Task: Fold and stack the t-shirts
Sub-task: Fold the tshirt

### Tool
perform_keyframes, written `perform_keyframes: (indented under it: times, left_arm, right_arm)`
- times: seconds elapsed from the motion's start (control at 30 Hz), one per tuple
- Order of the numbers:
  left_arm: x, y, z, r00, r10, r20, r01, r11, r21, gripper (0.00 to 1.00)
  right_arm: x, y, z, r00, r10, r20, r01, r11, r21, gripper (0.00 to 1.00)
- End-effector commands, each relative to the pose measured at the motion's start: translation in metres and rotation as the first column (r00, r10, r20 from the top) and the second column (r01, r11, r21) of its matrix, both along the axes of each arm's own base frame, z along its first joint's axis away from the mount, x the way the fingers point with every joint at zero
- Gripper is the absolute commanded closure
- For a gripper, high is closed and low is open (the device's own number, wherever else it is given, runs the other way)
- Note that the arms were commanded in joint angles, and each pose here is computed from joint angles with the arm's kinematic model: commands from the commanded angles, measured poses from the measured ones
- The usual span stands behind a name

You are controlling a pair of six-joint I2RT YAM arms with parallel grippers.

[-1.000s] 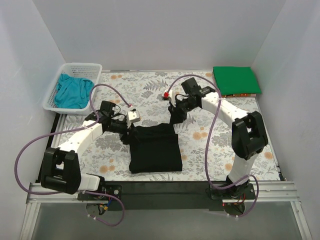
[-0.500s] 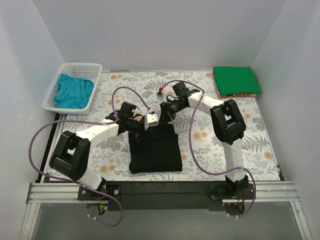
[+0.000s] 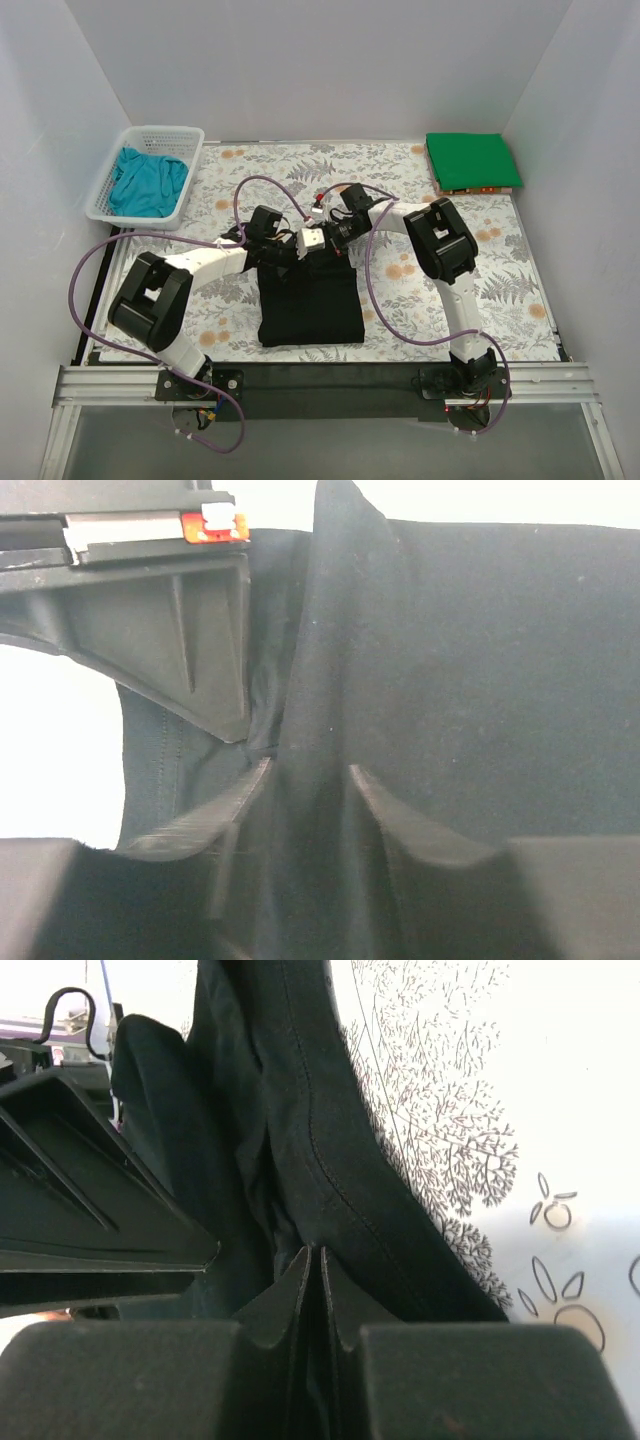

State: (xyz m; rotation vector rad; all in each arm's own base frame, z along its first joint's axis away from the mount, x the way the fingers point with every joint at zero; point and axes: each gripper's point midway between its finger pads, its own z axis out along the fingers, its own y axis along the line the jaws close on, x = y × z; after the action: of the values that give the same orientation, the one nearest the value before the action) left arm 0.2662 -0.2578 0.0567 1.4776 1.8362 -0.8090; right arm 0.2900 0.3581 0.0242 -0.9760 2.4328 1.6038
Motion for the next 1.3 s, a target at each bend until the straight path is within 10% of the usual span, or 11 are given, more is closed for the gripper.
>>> perform_keyframes:
  times: [0.0, 0.27, 1.27]
  left_arm:
    - [-0.006, -0.006, 0.005, 0.999, -0.034, 0.017, 0.034, 0.999, -0.018, 0.67]
    - [-0.010, -0.002, 0.006, 0.999, -0.045, 0.018, 0.045, 0.999, -0.002, 1.00]
    - [0.052, 0.011, 0.036, 0.977, -0.005, 0.214, 0.013, 0.999, -0.036, 1.00]
  right_arm:
    - [-0.004, -0.002, -0.010, 1.000, -0.012, -0.009, 0.012, 1.000, -0.016, 0.87]
    - [-0.008, -0.005, -0.015, 1.000, -0.011, -0.021, 0.010, 1.000, -0.024, 0.87]
    - [0.020, -0.001, 0.016, 0.994, -0.023, 0.110, 0.025, 0.999, -0.021, 0.80]
